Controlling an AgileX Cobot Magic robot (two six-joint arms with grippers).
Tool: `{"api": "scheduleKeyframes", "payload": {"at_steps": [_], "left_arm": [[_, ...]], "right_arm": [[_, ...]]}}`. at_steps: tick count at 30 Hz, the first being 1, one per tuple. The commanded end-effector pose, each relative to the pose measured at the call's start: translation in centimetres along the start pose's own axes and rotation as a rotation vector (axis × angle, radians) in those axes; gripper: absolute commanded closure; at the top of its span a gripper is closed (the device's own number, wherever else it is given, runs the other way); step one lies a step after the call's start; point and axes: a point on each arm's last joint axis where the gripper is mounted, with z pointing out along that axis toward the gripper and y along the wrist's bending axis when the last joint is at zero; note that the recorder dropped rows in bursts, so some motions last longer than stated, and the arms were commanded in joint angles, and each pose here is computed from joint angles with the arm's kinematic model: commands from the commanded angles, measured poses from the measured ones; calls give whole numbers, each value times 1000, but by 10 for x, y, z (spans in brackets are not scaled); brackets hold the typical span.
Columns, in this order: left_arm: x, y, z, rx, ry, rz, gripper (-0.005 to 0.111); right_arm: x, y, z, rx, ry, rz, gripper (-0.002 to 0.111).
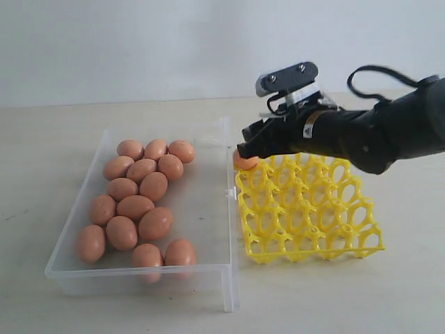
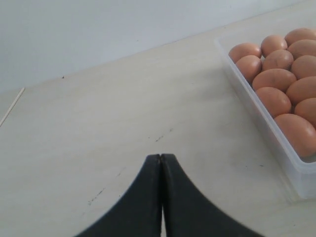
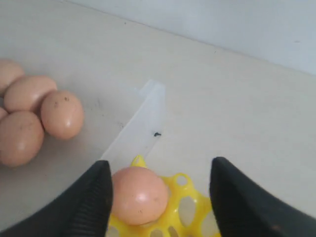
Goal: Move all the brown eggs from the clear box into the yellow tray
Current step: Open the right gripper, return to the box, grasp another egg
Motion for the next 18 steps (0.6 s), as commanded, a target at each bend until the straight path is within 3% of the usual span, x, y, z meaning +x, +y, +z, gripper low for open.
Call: {"api": "scheduleKeyframes", "payload": {"at_steps": [1, 5, 14, 18], "left_arm": [[-2, 1, -1, -5, -15, -6, 107], [-2, 1, -1, -5, -15, -6, 107], [-2, 1, -1, -5, -15, -4, 107], [-2, 1, -1, -5, -15, -4, 107]], "right_arm": [[-35, 14, -41, -6, 25, -55, 79], [-52, 39, -54, -39, 104, -97, 108], [-68, 111, -22, -176, 336, -265, 107], [-70, 141, 6, -258, 433, -233, 87]]}}
